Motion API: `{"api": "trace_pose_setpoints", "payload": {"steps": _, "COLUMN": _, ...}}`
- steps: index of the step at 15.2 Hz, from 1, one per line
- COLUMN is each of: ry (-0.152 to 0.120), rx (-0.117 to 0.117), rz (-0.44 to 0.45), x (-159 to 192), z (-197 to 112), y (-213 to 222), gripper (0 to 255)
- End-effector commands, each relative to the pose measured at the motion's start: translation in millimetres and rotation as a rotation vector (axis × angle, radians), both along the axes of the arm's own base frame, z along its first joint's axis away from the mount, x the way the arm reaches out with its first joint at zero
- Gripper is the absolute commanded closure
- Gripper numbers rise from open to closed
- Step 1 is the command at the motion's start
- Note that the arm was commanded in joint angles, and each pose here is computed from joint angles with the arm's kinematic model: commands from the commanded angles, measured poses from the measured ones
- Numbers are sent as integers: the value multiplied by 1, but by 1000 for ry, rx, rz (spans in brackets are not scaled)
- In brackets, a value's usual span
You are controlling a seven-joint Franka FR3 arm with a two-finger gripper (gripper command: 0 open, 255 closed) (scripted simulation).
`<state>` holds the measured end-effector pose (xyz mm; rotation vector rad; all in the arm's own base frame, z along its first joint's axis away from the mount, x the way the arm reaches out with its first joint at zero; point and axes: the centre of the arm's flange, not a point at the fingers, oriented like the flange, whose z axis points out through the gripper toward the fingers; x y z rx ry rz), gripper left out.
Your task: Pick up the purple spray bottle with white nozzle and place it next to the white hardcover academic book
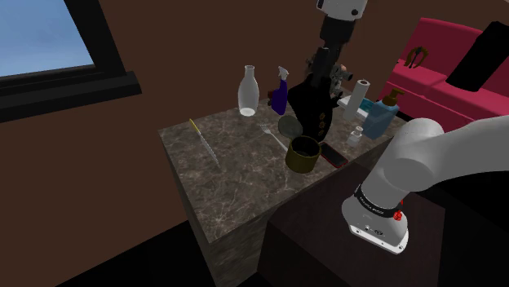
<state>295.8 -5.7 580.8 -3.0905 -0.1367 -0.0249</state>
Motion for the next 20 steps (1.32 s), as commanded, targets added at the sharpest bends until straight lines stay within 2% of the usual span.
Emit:
{"api": "trace_pose_setpoints", "payload": {"steps": 1, "ry": 0, "rx": 0, "rz": 0, "x": 0, "z": 0, "y": 0, "gripper": 0}}
{"api": "trace_pose_setpoints", "payload": {"steps": 20, "ry": -11, "rx": -32, "rz": -176, "x": 173, "z": -77, "y": -155, "gripper": 0}}
